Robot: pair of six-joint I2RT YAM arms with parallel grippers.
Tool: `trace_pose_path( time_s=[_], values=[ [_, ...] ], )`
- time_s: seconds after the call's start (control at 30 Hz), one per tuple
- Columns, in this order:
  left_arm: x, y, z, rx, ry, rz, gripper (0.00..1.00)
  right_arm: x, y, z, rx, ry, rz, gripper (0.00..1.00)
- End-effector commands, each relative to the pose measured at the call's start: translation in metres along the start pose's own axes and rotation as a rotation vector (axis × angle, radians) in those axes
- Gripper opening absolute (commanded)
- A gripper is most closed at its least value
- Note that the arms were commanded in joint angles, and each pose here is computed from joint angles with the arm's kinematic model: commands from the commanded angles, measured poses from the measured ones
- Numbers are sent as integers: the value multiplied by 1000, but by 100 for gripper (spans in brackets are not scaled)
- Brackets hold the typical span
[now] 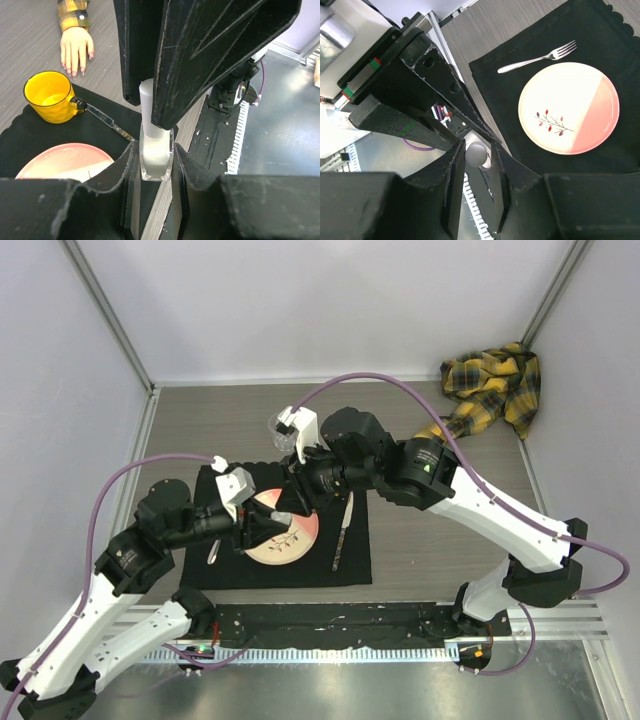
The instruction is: Paint the nails
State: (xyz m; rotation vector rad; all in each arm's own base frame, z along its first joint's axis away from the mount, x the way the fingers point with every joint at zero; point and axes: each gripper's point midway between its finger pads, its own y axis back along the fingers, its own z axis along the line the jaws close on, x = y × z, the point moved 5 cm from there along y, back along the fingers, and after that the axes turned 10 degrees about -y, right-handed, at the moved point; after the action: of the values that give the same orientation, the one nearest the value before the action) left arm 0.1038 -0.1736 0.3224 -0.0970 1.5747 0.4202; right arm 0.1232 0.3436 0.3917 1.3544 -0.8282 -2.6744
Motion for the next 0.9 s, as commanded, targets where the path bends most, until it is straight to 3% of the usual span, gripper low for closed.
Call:
trace_pose_path(
  time_s=[0.0, 0.1, 0.3, 0.67, 0.87],
  values=[
    [-11, 1, -1, 15, -34, -33, 0, -12, 6, 6, -14, 33, -47, 33],
    [-11, 1, 0, 11, -34, -30, 0, -11, 5, 5, -9, 38, -41, 29],
    [-9, 0, 0, 10, -29, -19, 0, -15, 13, 2, 19, 52, -77, 1],
    [-3, 0, -16, 149, -36, -6, 0, -9, 23, 14, -111, 141, -93, 1],
    [-5, 3, -15, 124, -40, -18, 0, -9, 26, 15, -118, 141, -104, 1]
  ],
)
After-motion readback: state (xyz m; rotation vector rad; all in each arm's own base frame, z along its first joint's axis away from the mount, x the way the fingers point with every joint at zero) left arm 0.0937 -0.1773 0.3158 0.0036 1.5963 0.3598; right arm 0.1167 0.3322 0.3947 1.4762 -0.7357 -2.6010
